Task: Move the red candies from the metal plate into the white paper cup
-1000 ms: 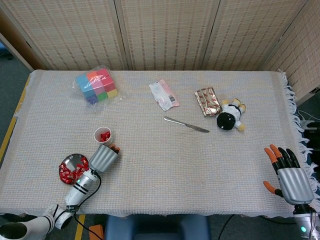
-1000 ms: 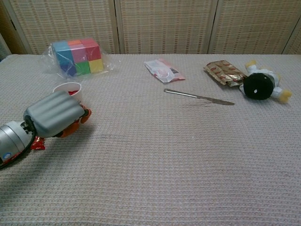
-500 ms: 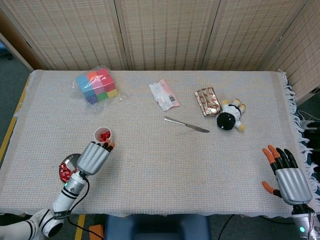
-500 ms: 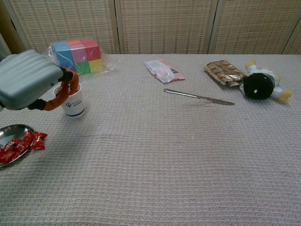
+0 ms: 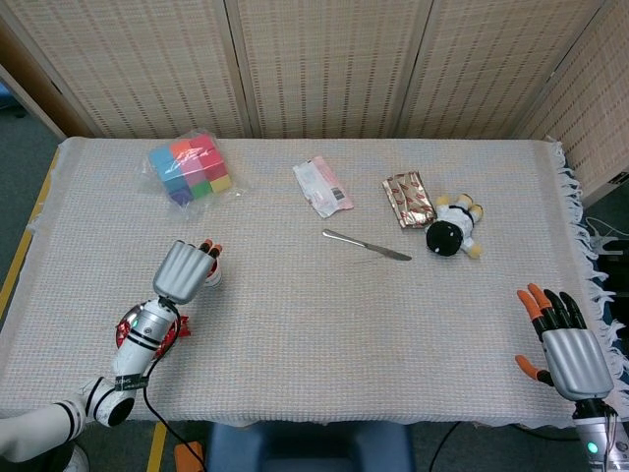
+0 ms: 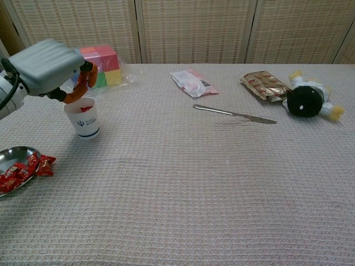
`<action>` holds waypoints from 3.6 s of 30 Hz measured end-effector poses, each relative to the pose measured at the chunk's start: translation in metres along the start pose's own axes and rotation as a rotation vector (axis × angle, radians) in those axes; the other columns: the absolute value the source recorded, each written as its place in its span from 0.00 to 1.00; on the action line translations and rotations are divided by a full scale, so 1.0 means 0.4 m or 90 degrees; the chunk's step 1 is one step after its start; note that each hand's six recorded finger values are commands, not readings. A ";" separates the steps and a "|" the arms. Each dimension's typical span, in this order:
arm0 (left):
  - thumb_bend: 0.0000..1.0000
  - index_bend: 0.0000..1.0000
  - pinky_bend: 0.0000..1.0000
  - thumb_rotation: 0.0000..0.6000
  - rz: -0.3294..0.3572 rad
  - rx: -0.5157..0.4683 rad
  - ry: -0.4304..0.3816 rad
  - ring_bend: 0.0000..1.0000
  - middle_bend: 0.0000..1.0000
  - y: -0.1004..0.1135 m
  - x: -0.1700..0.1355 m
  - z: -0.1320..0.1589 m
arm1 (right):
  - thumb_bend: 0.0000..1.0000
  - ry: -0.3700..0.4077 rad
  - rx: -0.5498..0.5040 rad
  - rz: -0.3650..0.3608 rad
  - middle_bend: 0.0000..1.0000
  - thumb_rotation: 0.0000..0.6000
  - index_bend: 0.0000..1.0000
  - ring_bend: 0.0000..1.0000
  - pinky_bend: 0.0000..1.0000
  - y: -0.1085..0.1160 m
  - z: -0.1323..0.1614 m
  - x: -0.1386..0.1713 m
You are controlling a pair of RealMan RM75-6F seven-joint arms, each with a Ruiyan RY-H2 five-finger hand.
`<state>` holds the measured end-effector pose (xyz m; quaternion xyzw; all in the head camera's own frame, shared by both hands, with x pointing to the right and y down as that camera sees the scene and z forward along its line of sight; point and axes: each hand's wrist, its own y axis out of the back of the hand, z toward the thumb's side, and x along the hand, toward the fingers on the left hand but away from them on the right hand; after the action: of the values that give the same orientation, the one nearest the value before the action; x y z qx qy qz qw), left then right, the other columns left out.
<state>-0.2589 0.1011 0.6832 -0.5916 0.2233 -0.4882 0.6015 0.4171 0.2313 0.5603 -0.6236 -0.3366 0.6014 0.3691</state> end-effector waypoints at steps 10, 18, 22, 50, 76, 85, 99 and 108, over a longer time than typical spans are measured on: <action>0.50 0.40 1.00 1.00 -0.038 0.011 -0.020 0.88 0.41 -0.056 -0.012 0.020 | 0.11 -0.004 -0.002 -0.006 0.00 1.00 0.00 0.00 0.00 0.002 0.000 0.000; 0.49 0.30 1.00 1.00 -0.036 0.003 -0.027 0.88 0.32 -0.054 -0.021 0.036 | 0.12 -0.001 -0.003 -0.009 0.00 1.00 0.00 0.00 0.00 0.003 0.002 0.003; 0.48 0.25 1.00 1.00 -0.028 -0.031 -0.027 0.88 0.28 -0.035 -0.052 0.034 | 0.12 -0.001 -0.006 -0.012 0.00 1.00 0.00 0.00 0.00 0.007 0.000 0.006; 0.46 0.20 1.00 1.00 -0.187 -0.074 -0.044 0.90 0.25 -0.191 -0.346 0.040 | 0.12 0.025 -0.009 -0.013 0.00 1.00 0.00 0.00 0.00 0.014 0.015 0.026; 0.45 0.45 1.00 1.00 -0.142 -0.072 -0.017 0.90 0.54 -0.167 -0.320 0.021 | 0.11 0.023 -0.009 -0.011 0.00 1.00 0.00 0.00 0.00 0.014 0.013 0.022; 0.45 0.45 1.00 1.00 -0.031 -0.145 0.015 0.90 0.52 -0.030 -0.219 -0.019 | 0.12 0.020 -0.007 -0.008 0.00 1.00 0.00 0.00 0.00 0.011 0.012 0.017; 0.45 0.43 1.00 1.00 -0.023 -0.167 0.017 0.89 0.45 -0.016 -0.046 0.009 | 0.12 0.014 -0.005 -0.003 0.00 1.00 0.00 0.00 0.00 0.006 0.011 0.012; 0.46 0.35 1.00 1.00 -0.057 -0.143 0.025 0.89 0.36 -0.069 -0.009 0.004 | 0.12 0.003 -0.005 -0.008 0.00 1.00 0.00 0.00 0.00 0.011 0.000 0.011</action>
<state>-0.2682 0.1099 0.7079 -0.6547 0.2615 -0.4984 0.5045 0.4172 0.2331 0.5544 -0.6243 -0.3422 0.5962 0.3711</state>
